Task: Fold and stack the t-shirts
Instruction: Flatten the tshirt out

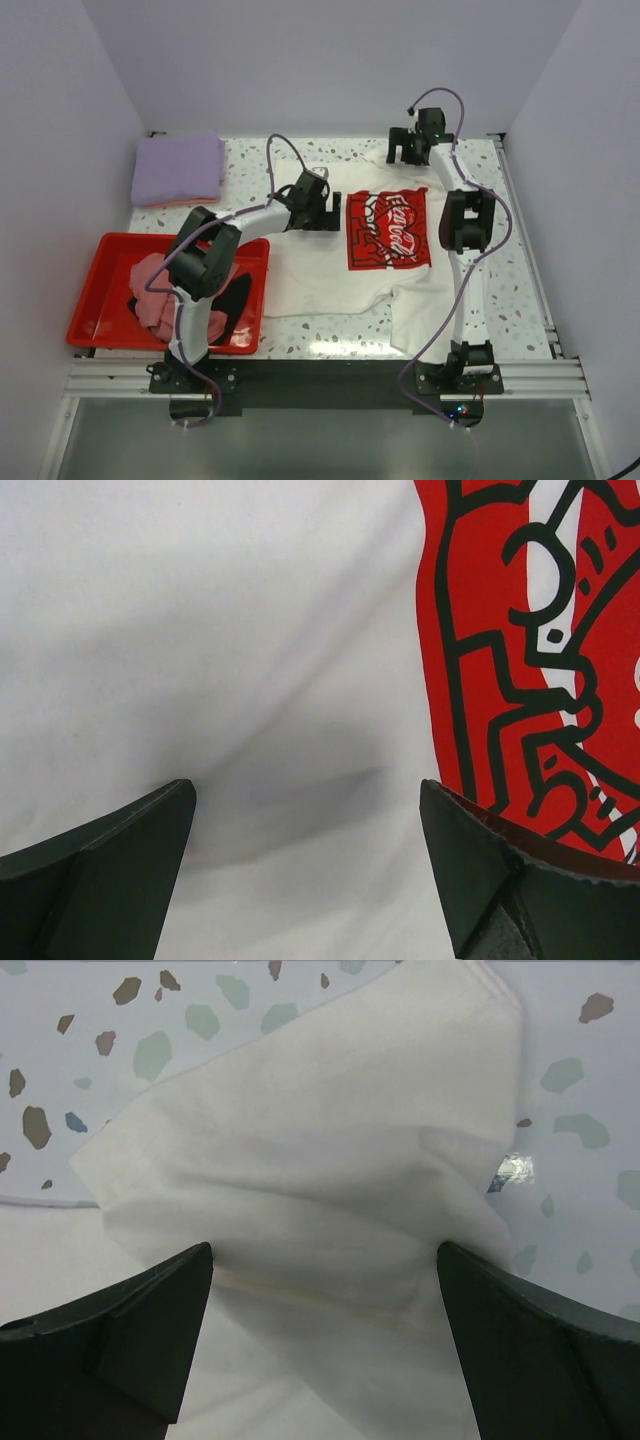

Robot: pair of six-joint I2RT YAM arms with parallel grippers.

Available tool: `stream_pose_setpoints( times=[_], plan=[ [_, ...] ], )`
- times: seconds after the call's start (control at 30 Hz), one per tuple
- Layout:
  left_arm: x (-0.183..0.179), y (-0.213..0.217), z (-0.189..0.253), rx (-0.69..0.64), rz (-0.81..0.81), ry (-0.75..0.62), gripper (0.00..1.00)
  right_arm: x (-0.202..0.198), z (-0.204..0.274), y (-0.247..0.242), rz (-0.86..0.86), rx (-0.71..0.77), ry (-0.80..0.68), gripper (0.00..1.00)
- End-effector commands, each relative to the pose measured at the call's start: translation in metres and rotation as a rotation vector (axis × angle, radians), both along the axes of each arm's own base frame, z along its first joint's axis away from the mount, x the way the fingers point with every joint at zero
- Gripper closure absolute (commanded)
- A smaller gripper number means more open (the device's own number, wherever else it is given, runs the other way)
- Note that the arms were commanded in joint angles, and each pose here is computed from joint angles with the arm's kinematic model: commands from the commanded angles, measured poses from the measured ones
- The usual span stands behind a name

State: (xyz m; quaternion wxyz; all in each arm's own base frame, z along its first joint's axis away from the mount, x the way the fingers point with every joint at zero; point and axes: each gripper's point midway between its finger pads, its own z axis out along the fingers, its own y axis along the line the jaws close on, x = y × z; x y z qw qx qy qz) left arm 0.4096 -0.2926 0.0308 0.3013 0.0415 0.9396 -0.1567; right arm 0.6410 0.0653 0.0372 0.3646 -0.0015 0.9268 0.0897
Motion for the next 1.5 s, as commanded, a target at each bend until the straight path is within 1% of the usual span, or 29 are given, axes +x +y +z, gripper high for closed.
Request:
stream_pose_setpoints(
  times=[0.0, 0.07, 0.3, 0.4, 0.57, 0.6, 0.67, 0.7, 0.77, 0.8, 0.87, 0.9, 1.0, 1.07, 1.1, 1.2, 1.27, 1.33, 1.37, 1.47],
  plan=[
    [-0.017, 0.02, -0.028, 0.063, 0.012, 0.081, 0.0, 0.007, -0.028, -0.033, -0.098, -0.115, 0.009, 0.01],
    [-0.02, 0.025, -0.031, 0.072, 0.022, 0.092, 0.0, 0.013, -0.025, -0.043, -0.131, -0.149, -0.016, 0.01],
    [-0.035, 0.038, -0.041, 0.088, 0.029, 0.127, 0.0, 0.039, -0.015, -0.054, -0.123, -0.147, -0.123, 0.01],
    [-0.041, 0.04, -0.041, 0.086, 0.023, 0.136, 0.0, 0.045, -0.008, -0.064, -0.15, -0.185, -0.157, 0.01],
    [-0.047, 0.042, -0.037, 0.076, 0.021, 0.132, 0.0, 0.04, -0.01, -0.071, -0.148, -0.232, -0.139, 0.01],
    [-0.047, 0.042, -0.036, 0.076, 0.021, 0.132, 0.0, 0.038, -0.013, -0.076, -0.161, -0.245, -0.128, 0.06],
    [-0.048, 0.043, -0.035, 0.077, 0.018, 0.129, 0.0, 0.035, -0.014, -0.084, -0.177, -0.259, -0.116, 0.11],
    [-0.048, 0.043, -0.034, 0.077, 0.017, 0.128, 0.0, 0.034, -0.013, -0.084, -0.174, -0.251, -0.113, 0.16],
    [-0.048, 0.043, -0.033, 0.075, 0.013, 0.125, 0.0, 0.031, -0.013, -0.083, -0.152, -0.248, -0.107, 0.21],
    [-0.049, 0.043, -0.033, 0.075, 0.013, 0.125, 0.0, 0.033, -0.002, -0.083, -0.135, -0.256, -0.131, 0.31],
    [-0.049, 0.043, -0.033, 0.075, 0.015, 0.125, 0.0, 0.031, -0.001, -0.076, -0.096, -0.24, -0.137, 0.43],
    [-0.049, 0.043, -0.033, 0.074, 0.016, 0.126, 0.0, 0.034, 0.003, -0.075, -0.094, -0.234, -0.155, 0.51],
    [-0.052, 0.044, -0.033, 0.069, 0.018, 0.127, 0.0, 0.039, 0.016, -0.073, -0.083, -0.233, -0.189, 0.62],
    [-0.053, 0.045, -0.032, 0.063, 0.021, 0.127, 0.0, 0.045, 0.027, -0.075, -0.089, -0.238, -0.22, 0.65],
    [-0.056, 0.046, -0.033, 0.066, 0.021, 0.13, 0.0, 0.049, 0.033, -0.076, -0.093, -0.243, -0.245, 0.7],
    [-0.059, 0.049, -0.032, 0.068, 0.024, 0.133, 0.0, 0.059, 0.06, -0.083, -0.129, -0.263, -0.32, 0.76],
    [-0.06, 0.05, -0.033, 0.07, 0.025, 0.135, 0.0, 0.064, 0.08, -0.086, -0.149, -0.27, -0.366, 0.76],
    [-0.062, 0.051, -0.033, 0.071, 0.026, 0.138, 0.0, 0.07, 0.097, -0.088, -0.167, -0.275, -0.416, 0.75],
    [-0.063, 0.051, -0.035, 0.073, 0.026, 0.142, 0.0, 0.071, 0.104, -0.089, -0.174, -0.281, -0.431, 0.71],
    [-0.066, 0.053, -0.037, 0.075, 0.027, 0.148, 0.0, 0.073, 0.118, -0.098, -0.213, -0.319, -0.458, 0.68]
  ],
)
